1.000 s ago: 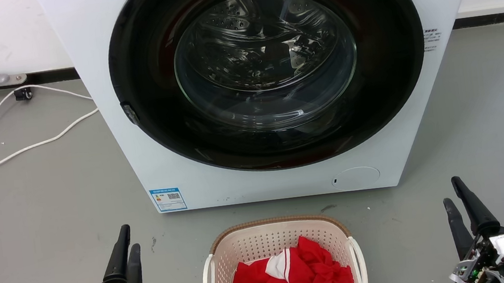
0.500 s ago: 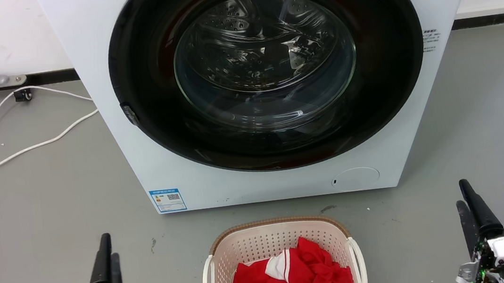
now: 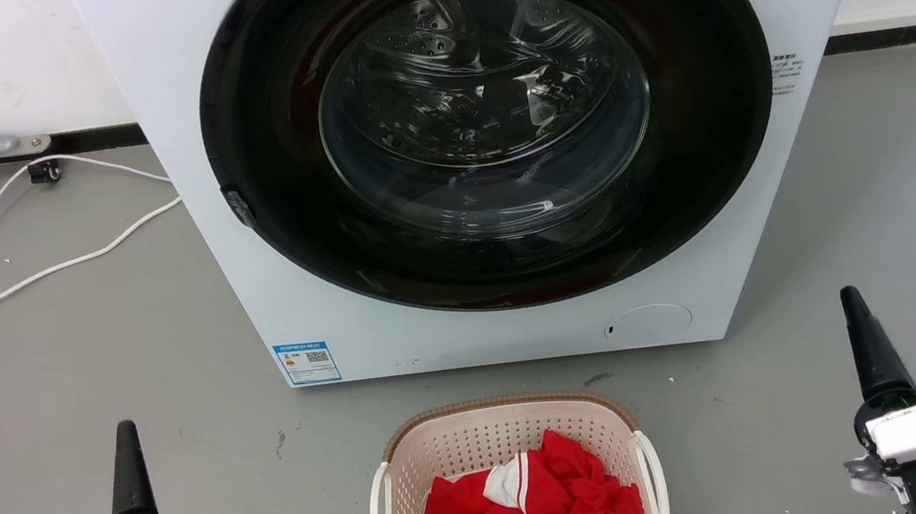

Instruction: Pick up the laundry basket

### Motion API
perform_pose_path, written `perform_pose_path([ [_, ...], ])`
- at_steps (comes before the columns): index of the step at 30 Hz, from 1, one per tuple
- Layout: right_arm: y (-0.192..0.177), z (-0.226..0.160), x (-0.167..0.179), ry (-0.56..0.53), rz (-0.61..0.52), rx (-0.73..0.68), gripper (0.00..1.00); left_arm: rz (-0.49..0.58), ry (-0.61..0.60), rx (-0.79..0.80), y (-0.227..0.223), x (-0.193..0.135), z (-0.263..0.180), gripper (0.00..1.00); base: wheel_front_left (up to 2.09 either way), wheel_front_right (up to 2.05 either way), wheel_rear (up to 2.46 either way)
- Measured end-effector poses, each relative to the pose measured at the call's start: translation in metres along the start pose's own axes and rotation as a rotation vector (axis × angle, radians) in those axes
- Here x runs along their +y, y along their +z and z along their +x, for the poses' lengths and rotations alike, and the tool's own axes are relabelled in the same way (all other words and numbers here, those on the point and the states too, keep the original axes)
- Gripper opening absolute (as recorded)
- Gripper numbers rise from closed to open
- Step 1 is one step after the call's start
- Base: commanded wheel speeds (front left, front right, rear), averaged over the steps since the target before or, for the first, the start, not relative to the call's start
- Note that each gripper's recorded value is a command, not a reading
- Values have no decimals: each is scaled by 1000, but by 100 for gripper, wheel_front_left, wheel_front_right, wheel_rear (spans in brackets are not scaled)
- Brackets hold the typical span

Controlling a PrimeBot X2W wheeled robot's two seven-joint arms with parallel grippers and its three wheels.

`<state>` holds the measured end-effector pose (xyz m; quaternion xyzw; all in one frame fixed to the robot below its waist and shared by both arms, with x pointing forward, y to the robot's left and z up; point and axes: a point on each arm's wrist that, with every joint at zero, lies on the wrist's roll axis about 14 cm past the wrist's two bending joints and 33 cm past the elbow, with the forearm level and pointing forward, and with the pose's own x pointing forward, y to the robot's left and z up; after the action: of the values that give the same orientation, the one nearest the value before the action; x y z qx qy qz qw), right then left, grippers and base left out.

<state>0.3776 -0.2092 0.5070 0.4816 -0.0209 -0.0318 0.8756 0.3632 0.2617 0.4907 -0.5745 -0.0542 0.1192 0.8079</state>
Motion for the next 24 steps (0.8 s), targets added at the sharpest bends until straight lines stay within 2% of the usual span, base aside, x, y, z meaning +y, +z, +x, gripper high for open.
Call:
perform_pose_path([
  [4, 3, 2, 14, 47, -144, -11, 100, 82, -40, -12, 3, -15, 0, 100, 0, 0, 0],
  [9, 2, 3, 30, 102, -277, -17, 100, 247, -60, -18, 1, -30, -3, 100, 0, 0, 0],
  [14, 1, 1, 42, 141, -371, -28, 100, 401, -106, -7, -13, -49, -8, 100, 0, 0, 0],
  [22, -2, -2, 56, 192, -494, -43, 100, 570, -163, 6, -31, -64, -15, 100, 0, 0, 0],
  [24, -4, -3, 58, 201, -527, -43, 100, 579, -173, 21, -38, -65, -17, 100, 0, 0, 0],
])
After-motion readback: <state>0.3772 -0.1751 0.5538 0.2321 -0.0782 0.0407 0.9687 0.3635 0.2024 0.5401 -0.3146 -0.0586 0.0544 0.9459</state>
